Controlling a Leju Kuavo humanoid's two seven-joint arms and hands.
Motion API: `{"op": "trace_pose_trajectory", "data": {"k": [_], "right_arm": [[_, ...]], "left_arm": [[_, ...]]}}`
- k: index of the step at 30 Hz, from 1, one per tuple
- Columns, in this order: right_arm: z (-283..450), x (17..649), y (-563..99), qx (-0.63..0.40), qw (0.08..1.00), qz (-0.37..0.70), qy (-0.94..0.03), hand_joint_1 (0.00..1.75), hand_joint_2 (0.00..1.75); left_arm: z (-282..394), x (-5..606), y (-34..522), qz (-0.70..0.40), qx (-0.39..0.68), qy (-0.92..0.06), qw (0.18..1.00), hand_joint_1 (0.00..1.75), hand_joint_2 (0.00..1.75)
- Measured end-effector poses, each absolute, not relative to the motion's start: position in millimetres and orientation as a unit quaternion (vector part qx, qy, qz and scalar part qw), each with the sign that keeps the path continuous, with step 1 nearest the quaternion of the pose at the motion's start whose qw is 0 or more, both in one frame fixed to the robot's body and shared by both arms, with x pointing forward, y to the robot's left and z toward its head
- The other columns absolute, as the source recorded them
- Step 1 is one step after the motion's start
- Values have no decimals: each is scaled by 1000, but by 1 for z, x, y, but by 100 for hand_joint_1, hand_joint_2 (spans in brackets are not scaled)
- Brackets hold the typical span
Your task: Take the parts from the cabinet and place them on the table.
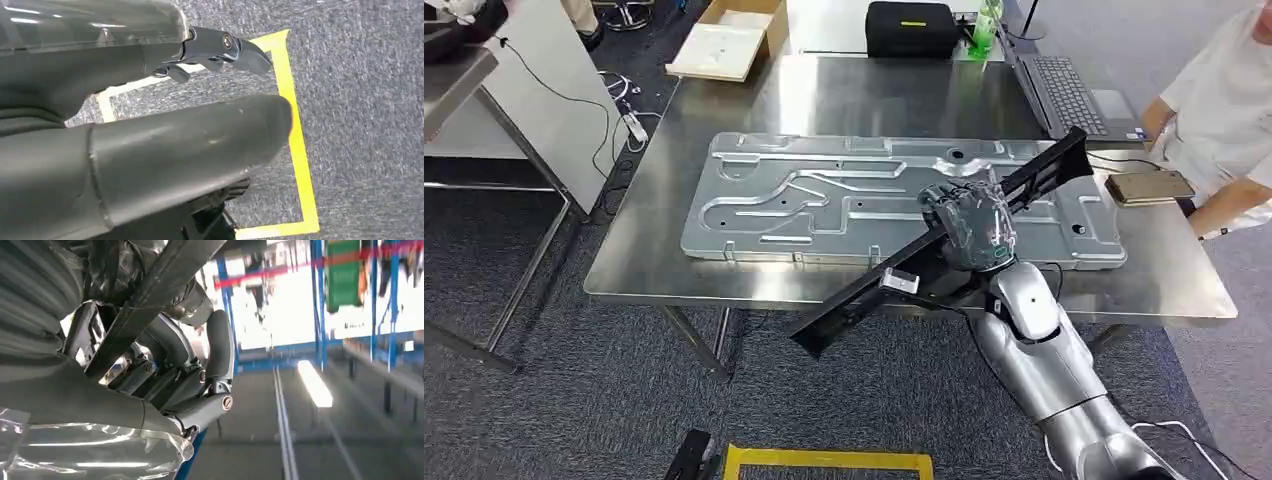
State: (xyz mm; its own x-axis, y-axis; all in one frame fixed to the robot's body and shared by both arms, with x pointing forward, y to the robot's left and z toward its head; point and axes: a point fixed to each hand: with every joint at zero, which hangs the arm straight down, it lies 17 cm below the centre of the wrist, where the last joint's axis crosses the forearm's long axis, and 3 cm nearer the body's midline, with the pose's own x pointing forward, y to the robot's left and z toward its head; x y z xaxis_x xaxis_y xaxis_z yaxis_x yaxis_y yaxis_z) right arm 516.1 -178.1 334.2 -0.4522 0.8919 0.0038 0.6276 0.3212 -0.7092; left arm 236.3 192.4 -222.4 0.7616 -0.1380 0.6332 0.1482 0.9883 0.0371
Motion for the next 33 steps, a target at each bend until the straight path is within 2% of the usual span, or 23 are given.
{"op": "trace_pose_trajectory", "data": {"k": [11,33], "right_arm": [[349,557,-203,-509,209,364,-752,175,175],[371,586,-236,-535,207,375,-728,175,175]], "left_arm": [[-221,237,187,-77,-15,-337,938,0,0],[-218,243,182,-85,-19,-345,935,0,0]]}}
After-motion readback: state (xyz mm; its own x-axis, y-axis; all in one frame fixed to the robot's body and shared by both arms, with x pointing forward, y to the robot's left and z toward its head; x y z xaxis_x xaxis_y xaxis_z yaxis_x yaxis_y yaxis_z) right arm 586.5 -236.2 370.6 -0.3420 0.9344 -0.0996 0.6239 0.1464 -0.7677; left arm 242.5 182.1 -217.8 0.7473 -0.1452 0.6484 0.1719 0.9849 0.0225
